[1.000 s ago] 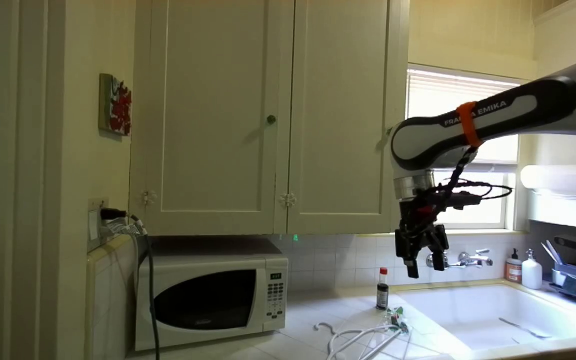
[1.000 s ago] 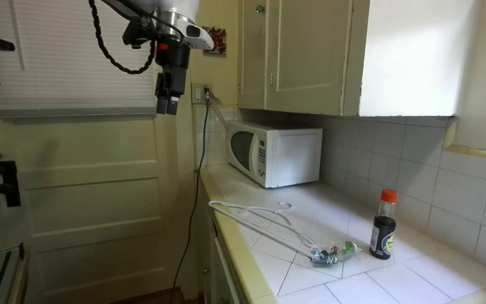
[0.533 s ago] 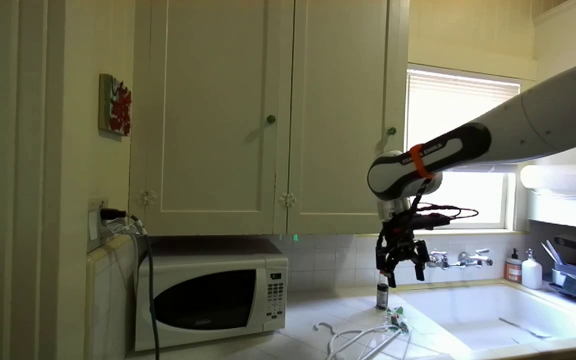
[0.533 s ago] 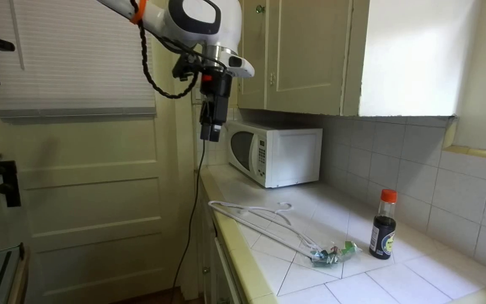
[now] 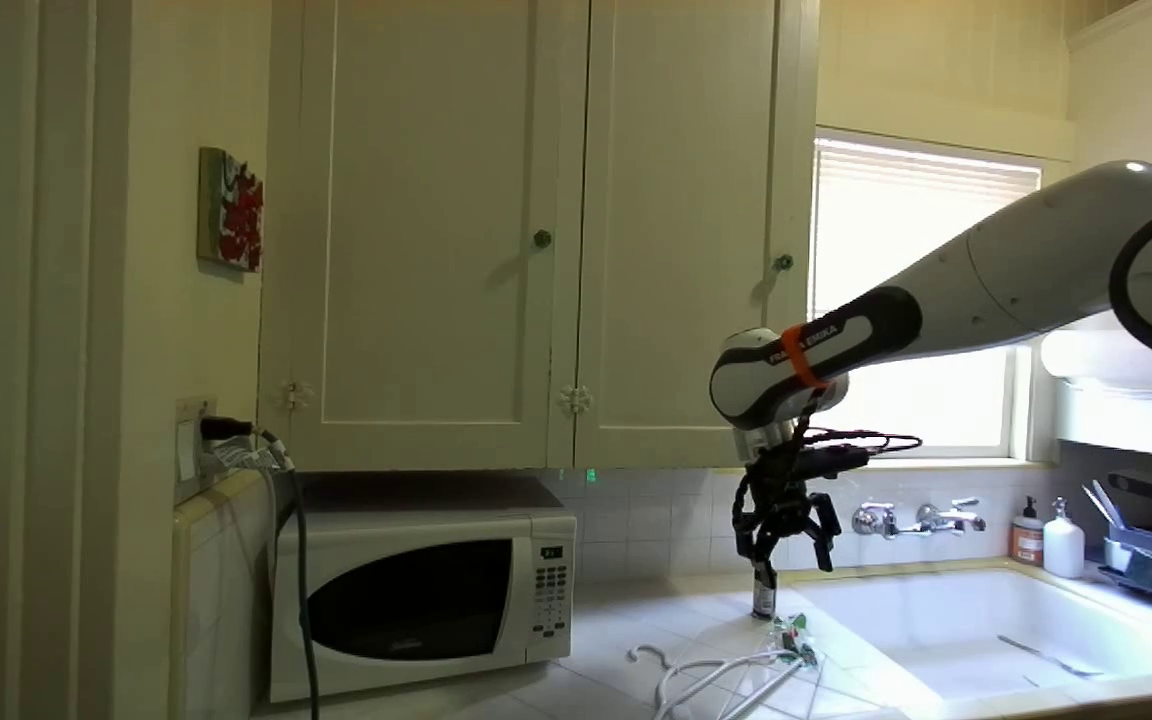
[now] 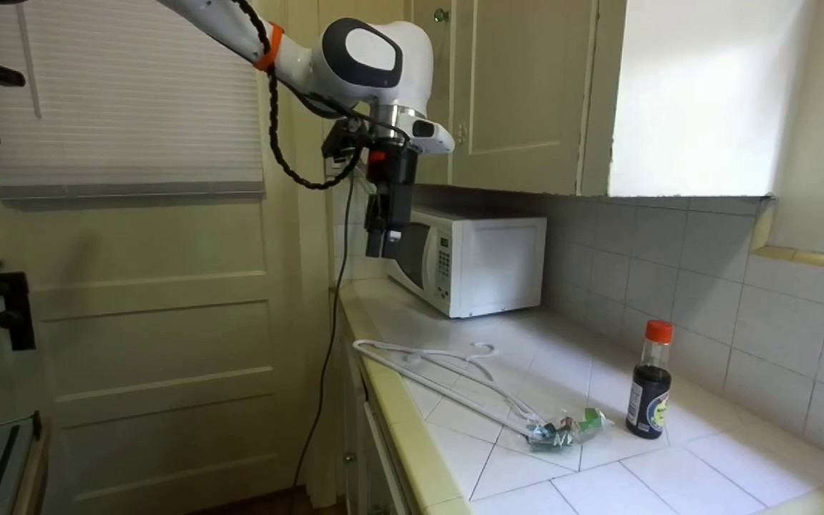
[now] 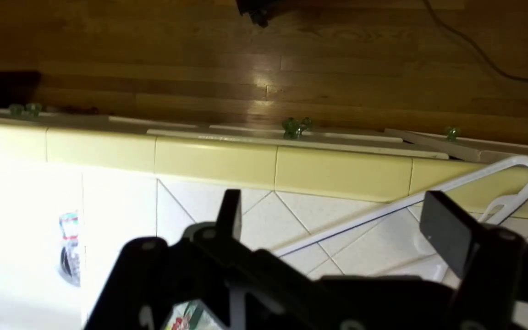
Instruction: Hang the coat hanger on the cabinet's left door
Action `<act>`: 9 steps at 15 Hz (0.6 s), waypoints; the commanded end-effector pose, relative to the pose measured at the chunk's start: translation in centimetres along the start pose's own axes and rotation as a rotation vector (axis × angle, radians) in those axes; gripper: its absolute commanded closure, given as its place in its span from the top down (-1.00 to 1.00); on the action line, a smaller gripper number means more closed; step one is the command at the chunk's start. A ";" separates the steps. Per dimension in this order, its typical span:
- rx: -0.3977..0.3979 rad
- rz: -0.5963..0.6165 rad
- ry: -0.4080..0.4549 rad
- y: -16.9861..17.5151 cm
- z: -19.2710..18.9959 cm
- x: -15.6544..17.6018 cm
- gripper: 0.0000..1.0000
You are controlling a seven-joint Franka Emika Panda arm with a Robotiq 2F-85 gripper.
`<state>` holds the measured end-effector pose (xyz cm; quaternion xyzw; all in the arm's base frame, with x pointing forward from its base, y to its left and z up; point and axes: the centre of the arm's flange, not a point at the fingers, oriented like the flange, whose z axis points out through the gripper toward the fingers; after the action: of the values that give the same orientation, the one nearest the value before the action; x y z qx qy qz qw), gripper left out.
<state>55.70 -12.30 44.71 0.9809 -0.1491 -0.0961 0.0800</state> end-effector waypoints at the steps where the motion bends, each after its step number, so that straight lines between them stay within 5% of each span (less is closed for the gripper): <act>1: -0.083 -0.164 0.088 1.0 2.1 -1.8 1.00; 9: -0.220 -0.579 0.184 3.5 10.6 5.5 1.00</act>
<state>55.50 -15.84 36.99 0.9820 0.0826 -0.0464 0.1632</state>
